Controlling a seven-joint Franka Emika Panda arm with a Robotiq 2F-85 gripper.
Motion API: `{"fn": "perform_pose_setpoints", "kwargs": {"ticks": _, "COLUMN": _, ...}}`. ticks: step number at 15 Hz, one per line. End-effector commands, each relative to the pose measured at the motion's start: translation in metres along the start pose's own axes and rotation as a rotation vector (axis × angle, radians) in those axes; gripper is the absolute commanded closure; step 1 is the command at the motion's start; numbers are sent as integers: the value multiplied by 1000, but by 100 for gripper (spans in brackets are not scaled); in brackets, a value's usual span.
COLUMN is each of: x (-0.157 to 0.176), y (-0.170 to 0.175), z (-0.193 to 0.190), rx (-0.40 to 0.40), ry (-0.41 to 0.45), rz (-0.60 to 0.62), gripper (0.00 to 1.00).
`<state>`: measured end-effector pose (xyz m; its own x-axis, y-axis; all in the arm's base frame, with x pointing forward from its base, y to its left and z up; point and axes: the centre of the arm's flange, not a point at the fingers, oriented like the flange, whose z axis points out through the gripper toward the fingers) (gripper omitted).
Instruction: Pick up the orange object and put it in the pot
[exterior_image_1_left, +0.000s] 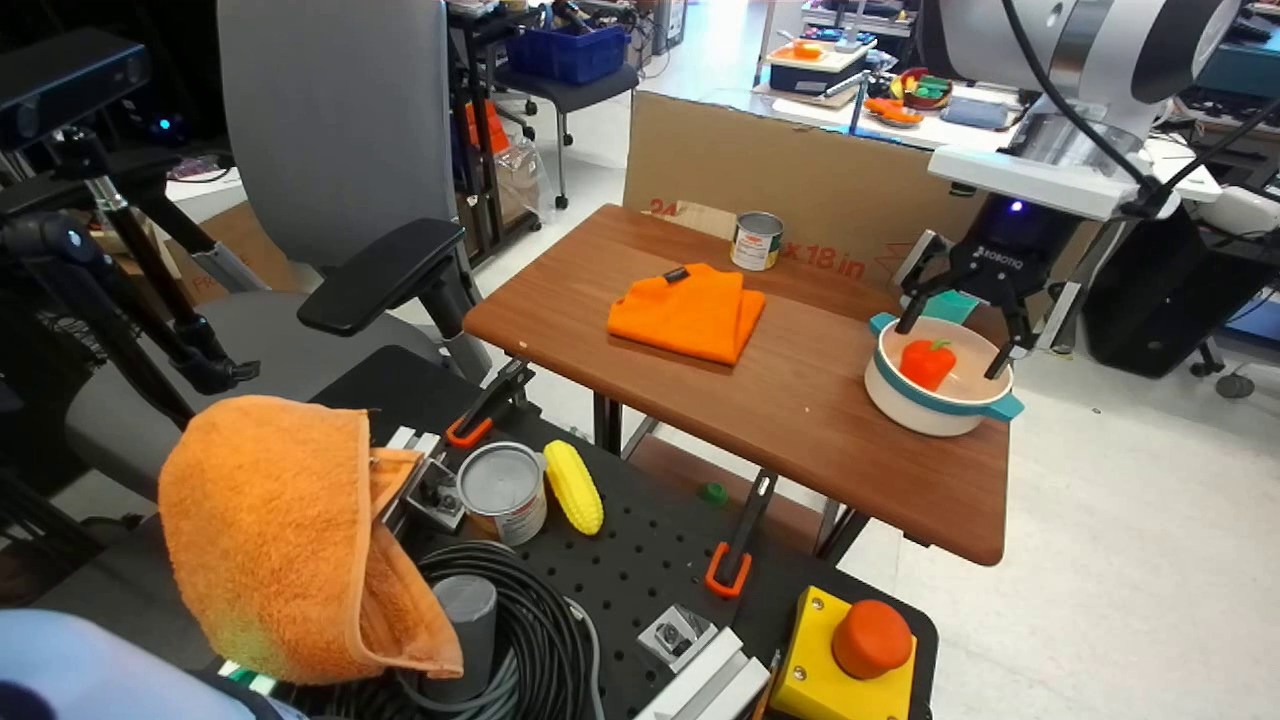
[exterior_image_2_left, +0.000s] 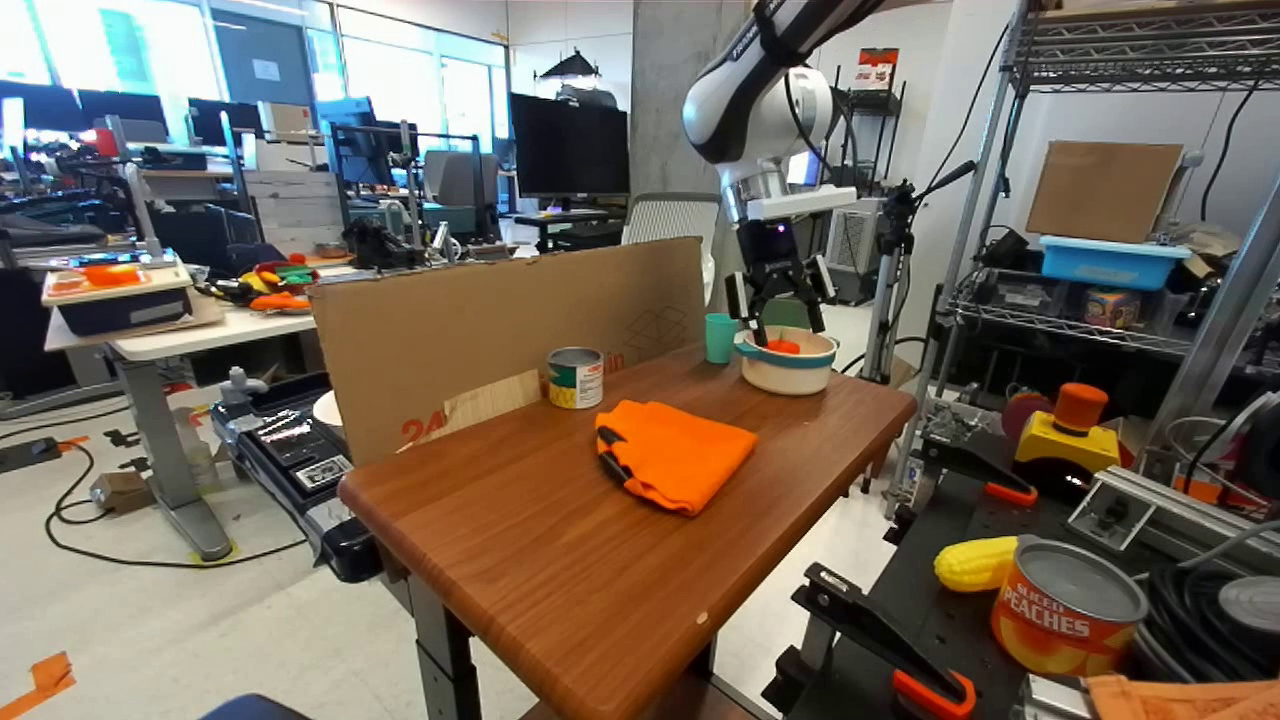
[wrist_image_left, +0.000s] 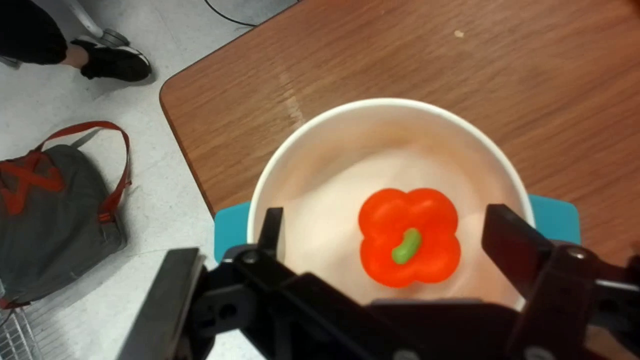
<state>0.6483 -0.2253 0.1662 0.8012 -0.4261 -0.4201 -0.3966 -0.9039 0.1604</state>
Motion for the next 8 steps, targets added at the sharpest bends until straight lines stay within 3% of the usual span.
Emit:
{"fn": "perform_pose_setpoints", "kwargs": {"ticks": 1, "x": -60, "y": 6, "z": -38, "rx": 52, "ry": 24, "rz": -101, "gripper": 0}}
{"fn": "perform_pose_setpoints", "kwargs": {"ticks": 4, "x": -106, "y": -3, "z": -74, "rx": 114, "ry": 50, "rz": -169, "gripper": 0}}
{"fn": "perform_pose_setpoints", "kwargs": {"ticks": 5, "x": -52, "y": -3, "z": -59, "rx": 55, "ry": 40, "rz": -126, "gripper": 0}}
{"fn": "perform_pose_setpoints", "kwargs": {"ticks": 8, "x": -62, "y": -3, "z": -71, "rx": 61, "ry": 53, "rz": -129, "gripper": 0}}
